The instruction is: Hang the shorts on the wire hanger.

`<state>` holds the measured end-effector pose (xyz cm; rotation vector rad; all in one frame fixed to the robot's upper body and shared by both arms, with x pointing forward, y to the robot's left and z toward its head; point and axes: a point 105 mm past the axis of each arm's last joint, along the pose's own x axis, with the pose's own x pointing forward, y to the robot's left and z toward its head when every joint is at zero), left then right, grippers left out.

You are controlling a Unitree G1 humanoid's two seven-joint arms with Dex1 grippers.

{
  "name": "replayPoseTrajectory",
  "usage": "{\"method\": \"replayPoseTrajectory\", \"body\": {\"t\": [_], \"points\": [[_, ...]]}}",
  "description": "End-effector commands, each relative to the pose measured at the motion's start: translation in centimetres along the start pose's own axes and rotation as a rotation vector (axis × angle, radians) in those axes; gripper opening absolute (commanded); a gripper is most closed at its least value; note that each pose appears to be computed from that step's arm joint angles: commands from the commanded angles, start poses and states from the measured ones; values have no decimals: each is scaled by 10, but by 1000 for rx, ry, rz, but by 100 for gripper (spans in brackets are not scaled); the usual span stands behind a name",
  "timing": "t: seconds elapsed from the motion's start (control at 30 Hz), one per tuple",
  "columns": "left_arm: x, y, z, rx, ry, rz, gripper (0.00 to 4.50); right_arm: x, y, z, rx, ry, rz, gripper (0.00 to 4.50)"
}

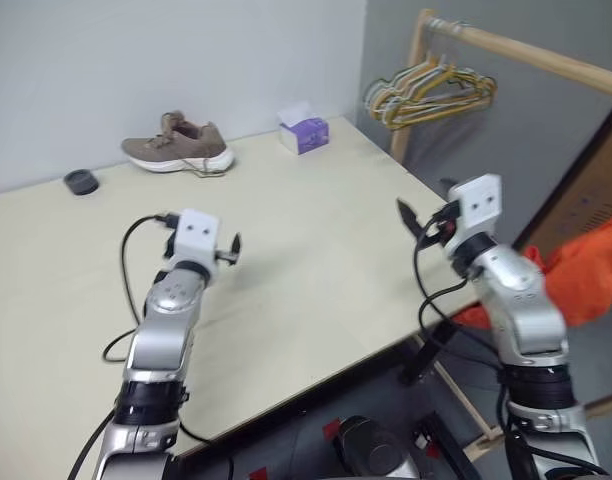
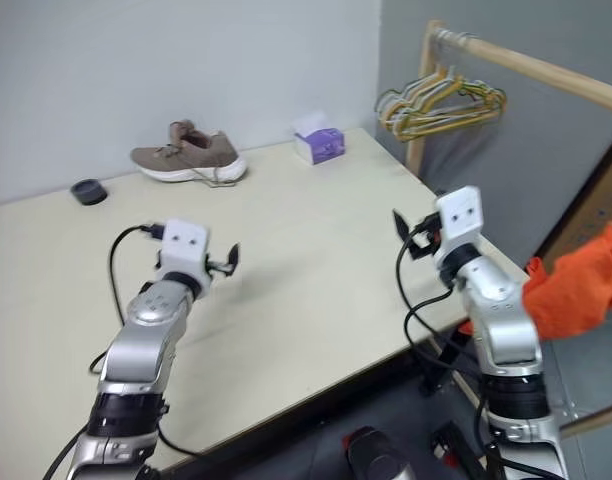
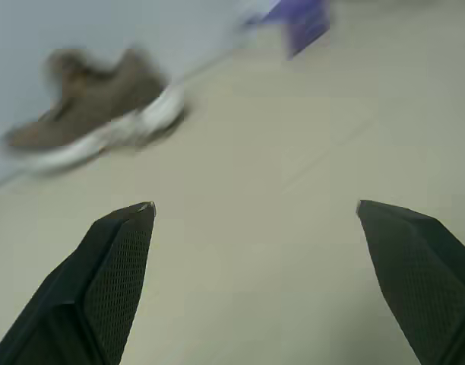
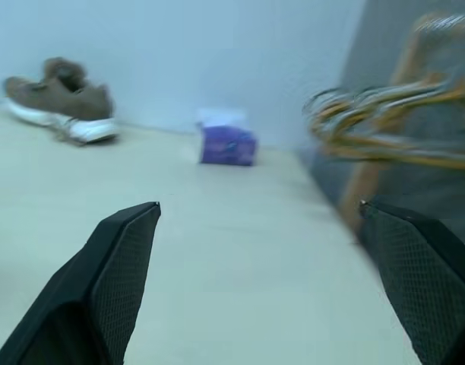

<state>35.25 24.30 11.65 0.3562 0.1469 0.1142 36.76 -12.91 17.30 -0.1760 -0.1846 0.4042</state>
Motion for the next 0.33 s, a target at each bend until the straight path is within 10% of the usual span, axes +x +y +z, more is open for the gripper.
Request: {"method": "replayPoseTrajectory", "body": {"t": [0.03,0.33], "points": [[-9,16,-1,-51,-15,64,450,10,21,-11,23,-54,67,446],[-12,12,-3,-161,-49,-1,450,24,22,-31,93,-53,129,446]]}}
